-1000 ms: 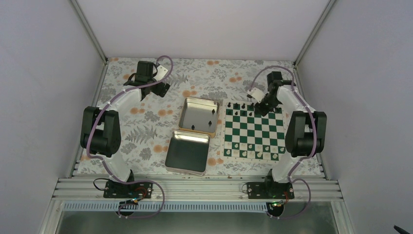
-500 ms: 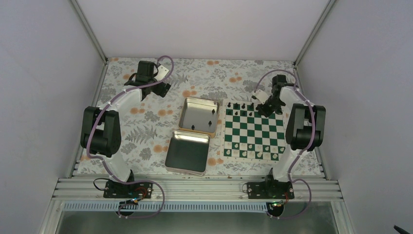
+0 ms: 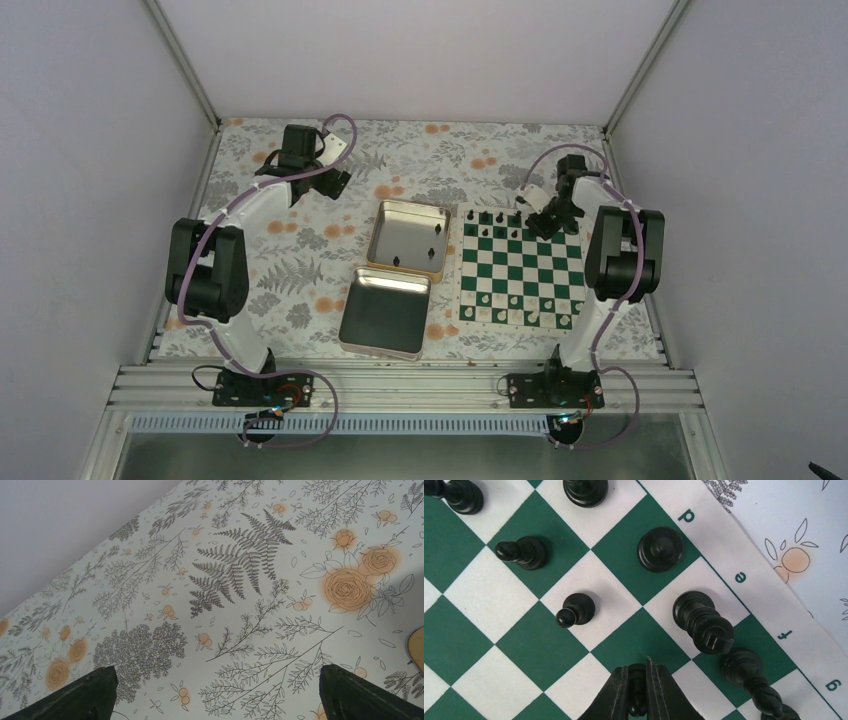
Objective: Set up the chess pieces on the board
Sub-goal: Place the chess piece on the chessboard.
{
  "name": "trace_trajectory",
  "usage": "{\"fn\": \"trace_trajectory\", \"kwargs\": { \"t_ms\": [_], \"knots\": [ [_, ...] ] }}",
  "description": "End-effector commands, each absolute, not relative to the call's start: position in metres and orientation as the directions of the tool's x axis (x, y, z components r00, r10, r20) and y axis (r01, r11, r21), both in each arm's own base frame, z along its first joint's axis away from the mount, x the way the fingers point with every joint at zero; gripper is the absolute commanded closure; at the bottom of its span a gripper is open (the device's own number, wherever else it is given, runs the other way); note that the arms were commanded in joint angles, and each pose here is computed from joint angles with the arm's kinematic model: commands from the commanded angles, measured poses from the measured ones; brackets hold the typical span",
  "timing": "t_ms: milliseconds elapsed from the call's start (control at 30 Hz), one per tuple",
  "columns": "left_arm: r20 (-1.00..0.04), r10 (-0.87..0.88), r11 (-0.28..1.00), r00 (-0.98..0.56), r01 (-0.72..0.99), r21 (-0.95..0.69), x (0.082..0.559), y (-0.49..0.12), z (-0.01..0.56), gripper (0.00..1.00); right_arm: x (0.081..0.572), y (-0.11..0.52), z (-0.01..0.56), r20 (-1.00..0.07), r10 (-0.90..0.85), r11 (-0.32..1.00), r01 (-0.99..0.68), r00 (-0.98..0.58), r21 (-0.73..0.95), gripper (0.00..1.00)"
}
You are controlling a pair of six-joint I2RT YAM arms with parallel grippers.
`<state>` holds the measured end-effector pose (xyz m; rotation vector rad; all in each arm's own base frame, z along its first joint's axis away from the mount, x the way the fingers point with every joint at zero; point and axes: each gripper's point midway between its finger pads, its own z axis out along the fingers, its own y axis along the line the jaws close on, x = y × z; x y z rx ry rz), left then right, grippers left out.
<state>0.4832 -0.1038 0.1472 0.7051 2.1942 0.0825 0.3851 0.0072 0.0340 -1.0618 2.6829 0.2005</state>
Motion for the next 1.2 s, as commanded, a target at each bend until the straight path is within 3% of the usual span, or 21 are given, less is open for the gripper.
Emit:
{"fn": "trace_trajectory", "kwargs": {
  "t_ms": [0,633,933,1167],
  "knots": [
    [-0.696,0.516,0.838,-0.499,0.461,0.29,0.488,-0.106,0.153,0.0,0.394,0.008,0.032,-0.303,-0.648,0.723,-0.69,-0.699,0.046,0.91],
    [-0.699,0.514,0.839,-0.497,0.462,0.289,0.487,-0.107,0.155,0.0,0.398,0.009,0.032,-0.312,-0.643,0.724,-0.688,-0.7,0.05,0.87],
    [-0.699,0.515,0.838,-0.495,0.463,0.29,0.487,-0.107,0.155,0.0,0.396,0.009,0.038,-0.312,-0.647,0.722,-0.69,-0.696,0.041,0.75],
    [-0.702,0.515,0.838,-0.492,0.462,0.29,0.486,-0.107,0.156,0.0,0.39,0.024,0.084,-0.349,-0.657,0.708,-0.706,-0.669,0.02,0.74]
  ]
}}
